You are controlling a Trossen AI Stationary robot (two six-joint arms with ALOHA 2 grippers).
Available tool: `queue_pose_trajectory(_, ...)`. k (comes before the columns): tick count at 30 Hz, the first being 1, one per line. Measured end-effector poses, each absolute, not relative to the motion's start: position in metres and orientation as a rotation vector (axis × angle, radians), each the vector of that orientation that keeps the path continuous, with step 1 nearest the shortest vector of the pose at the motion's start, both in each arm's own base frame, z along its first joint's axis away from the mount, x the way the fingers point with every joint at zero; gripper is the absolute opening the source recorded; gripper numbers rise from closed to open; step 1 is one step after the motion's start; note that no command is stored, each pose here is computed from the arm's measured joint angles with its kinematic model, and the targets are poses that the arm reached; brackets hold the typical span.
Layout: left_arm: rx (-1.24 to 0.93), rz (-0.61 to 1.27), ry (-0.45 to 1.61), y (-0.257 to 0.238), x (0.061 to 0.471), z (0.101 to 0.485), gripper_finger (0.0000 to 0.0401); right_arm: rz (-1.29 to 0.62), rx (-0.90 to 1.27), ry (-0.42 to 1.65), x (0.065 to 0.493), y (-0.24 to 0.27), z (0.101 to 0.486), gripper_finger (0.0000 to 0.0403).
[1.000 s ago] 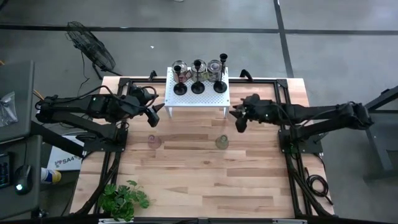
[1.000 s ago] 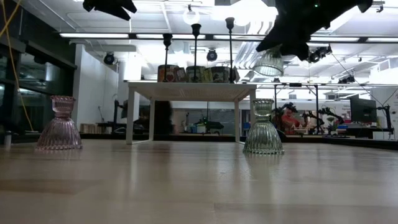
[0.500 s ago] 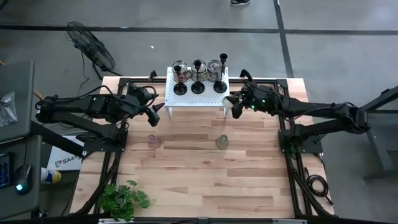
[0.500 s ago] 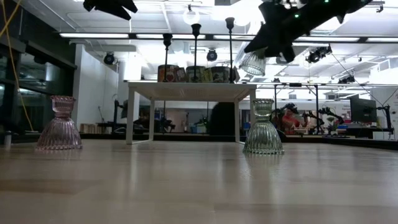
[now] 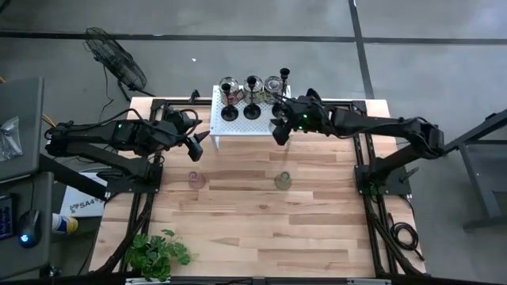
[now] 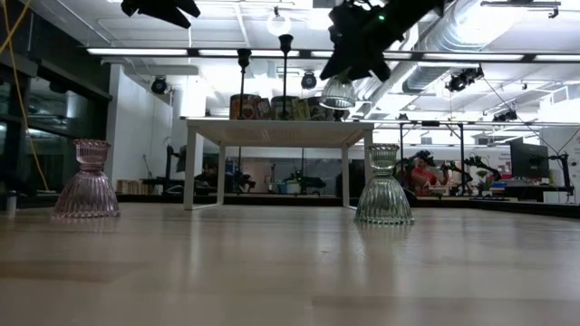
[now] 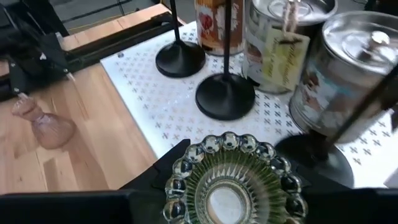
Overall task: Pick & Place candle stick holders
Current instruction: Put the right transparent candle holder on the shelf
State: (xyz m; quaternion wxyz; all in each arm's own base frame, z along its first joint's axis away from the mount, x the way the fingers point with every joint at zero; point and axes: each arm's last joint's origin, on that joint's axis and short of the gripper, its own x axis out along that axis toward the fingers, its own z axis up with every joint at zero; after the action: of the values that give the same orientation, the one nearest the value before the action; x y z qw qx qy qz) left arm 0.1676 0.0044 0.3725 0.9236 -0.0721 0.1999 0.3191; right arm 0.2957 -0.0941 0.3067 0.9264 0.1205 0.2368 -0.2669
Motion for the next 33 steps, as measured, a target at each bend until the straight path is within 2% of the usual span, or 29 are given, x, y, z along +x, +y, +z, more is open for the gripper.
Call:
queue_pose_trajectory(6,-0.147,0.655,0.412,0.004,0.168,0.372,0.0212,-0.552,0.257,0.489,0.316,-0.100,0.309,0.0137)
queue_pose_trajectory(12,-0.143,0.657,0.422,0.004,0.167,0.372,0.0212,-0.582,0.249,0.549,0.333,-0.108,0.295,0.0137)
queue_pose_trajectory(33,-0.145,0.656,0.421,0.004,0.167,0.372,0.0212,-0.640,0.271,0.541,0.336,-0.121,0.290,0.0137)
